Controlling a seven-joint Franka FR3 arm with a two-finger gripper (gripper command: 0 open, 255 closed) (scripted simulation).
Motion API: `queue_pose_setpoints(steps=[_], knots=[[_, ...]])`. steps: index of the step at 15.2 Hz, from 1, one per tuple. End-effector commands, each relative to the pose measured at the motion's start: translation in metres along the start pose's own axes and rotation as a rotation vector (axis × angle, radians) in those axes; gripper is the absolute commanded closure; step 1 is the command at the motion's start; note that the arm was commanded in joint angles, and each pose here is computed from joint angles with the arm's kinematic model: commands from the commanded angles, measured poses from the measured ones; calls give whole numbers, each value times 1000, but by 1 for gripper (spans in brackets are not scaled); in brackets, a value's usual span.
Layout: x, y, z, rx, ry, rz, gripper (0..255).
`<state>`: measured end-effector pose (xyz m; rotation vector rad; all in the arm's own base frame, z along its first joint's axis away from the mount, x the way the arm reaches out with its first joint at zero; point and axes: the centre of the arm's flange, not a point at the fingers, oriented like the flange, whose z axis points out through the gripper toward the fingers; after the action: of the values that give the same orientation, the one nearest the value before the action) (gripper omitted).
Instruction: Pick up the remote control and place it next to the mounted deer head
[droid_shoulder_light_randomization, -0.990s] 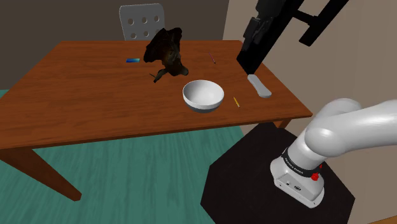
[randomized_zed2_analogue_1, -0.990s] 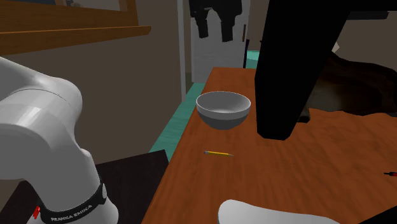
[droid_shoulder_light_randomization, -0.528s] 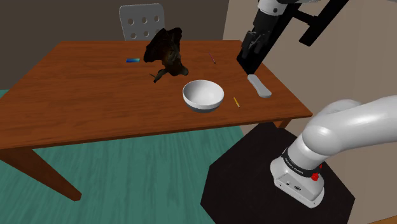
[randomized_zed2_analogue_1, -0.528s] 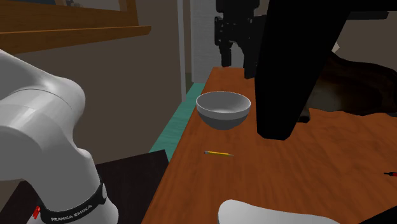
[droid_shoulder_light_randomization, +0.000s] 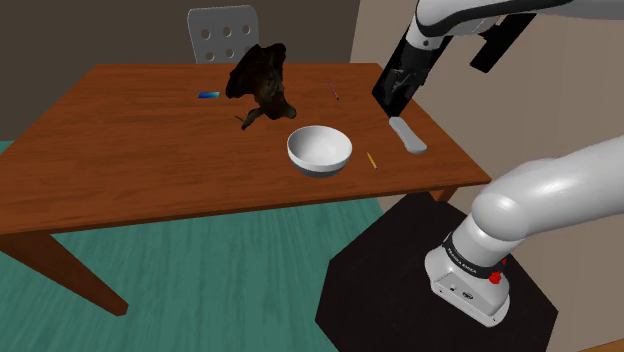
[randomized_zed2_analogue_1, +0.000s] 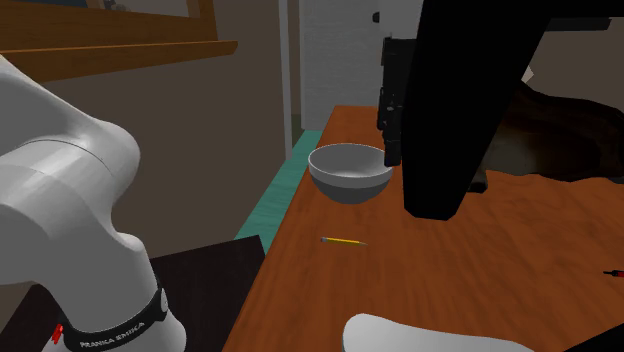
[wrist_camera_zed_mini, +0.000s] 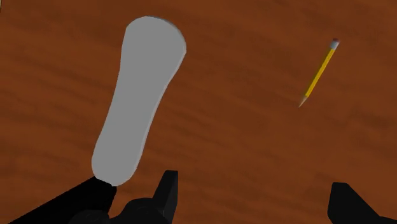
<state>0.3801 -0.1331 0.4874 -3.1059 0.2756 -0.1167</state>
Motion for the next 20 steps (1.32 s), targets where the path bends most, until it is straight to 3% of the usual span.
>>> queue_pose_setpoints(steps=[1, 12, 20], knots=[[3, 18, 19, -3, -11, 45, 0], [9, 123, 111, -19, -74, 277, 0], [6, 123, 151, -19, -74, 277, 0]])
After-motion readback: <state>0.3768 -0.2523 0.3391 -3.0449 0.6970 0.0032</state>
